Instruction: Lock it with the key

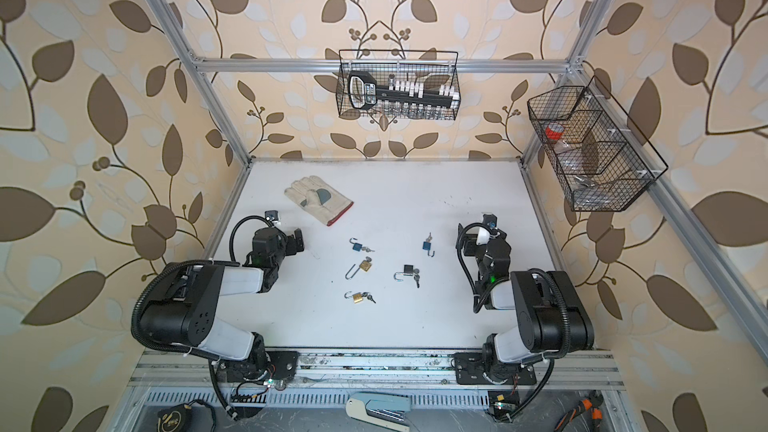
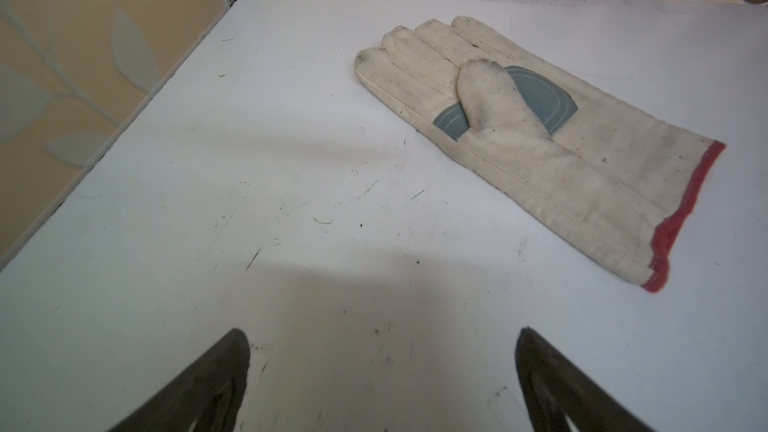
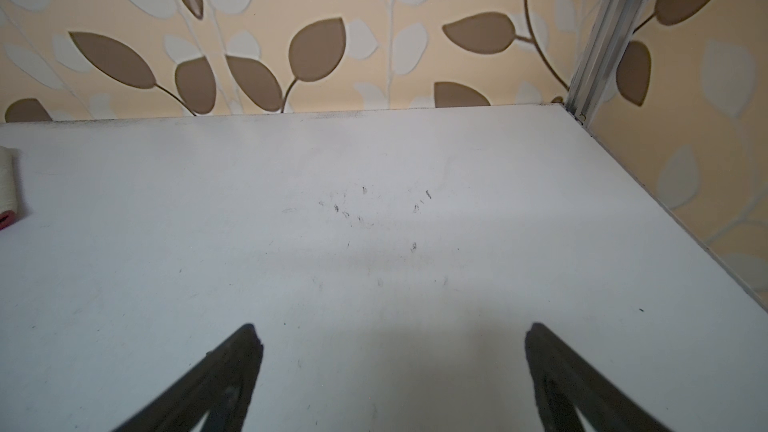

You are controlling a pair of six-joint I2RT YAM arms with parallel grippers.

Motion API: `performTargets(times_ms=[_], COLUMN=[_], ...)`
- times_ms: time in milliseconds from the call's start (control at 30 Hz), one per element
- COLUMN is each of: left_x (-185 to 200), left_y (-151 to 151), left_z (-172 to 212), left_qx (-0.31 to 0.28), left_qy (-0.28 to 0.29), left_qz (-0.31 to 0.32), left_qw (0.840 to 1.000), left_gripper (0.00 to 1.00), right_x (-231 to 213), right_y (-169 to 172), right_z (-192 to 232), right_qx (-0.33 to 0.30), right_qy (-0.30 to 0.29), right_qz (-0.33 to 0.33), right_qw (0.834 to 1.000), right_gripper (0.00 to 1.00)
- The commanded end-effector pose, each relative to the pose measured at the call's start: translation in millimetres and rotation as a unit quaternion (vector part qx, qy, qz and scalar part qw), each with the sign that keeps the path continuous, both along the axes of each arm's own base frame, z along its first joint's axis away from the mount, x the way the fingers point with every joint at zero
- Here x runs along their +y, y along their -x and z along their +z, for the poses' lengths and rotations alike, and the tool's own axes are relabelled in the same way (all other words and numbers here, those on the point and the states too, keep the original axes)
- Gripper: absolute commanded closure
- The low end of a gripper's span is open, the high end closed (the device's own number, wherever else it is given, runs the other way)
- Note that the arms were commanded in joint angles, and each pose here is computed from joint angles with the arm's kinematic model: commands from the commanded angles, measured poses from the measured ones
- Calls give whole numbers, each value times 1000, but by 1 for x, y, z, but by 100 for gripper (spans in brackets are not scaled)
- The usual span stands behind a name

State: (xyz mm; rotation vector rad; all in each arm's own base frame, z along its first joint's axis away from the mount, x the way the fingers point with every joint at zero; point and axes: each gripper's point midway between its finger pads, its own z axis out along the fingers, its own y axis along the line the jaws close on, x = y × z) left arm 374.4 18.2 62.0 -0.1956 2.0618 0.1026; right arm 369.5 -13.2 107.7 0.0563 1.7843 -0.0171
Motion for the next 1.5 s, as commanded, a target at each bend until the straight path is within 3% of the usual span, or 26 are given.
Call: performTargets(times_ms=[0, 300, 500, 567, 633, 767, 800, 900, 1033, 1133, 1267, 1467], left_x=[0, -7, -11, -7, -4, -2, -4, -4, -34, -68, -118, -190], left_y=[-6, -5, 14, 20, 25, 40, 41, 49, 49, 50, 62, 95], left_z=[15, 24, 72, 86, 99, 115, 118, 126, 136, 142, 151, 140], left_qx=[-28, -35, -57, -43, -26, 11, 20, 47, 73, 94, 114, 165], left_qy=[6, -11, -81, -55, -27, 60, 75, 104, 169, 204, 179, 156], left_qz=[1, -6, 60, 102, 130, 190, 197, 220, 147, 66, -27, -160], left_qw=[1000, 999, 993, 992, 991, 980, 977, 969, 972, 972, 977, 961], left_gripper=[1, 1, 1, 1, 1, 1, 1, 1, 1, 1, 1, 1], right_x=[0, 1, 0, 1, -13, -48, -51, -41, -28, 0, 42, 108], right_y=[-5, -3, 5, 6, 12, 27, 28, 25, 25, 22, 19, 33], right_z=[6, 11, 35, 46, 57, 65, 65, 67, 72, 76, 80, 66], right_qx=[-9, -17, -24, -22, -33, -9, 1, 35, 52, 74, 107, 180], right_qy=[-1, 10, 22, 14, -24, -143, -158, -164, -204, -225, -231, -179], right_qz=[4, -9, -43, -49, -96, -239, -253, -233, -197, -121, -12, 108], right_qw=[1000, 1000, 999, 998, 994, 960, 954, 958, 958, 964, 967, 961], right_gripper=[0, 0, 0, 0, 0, 0, 0, 0, 1, 0, 0, 0])
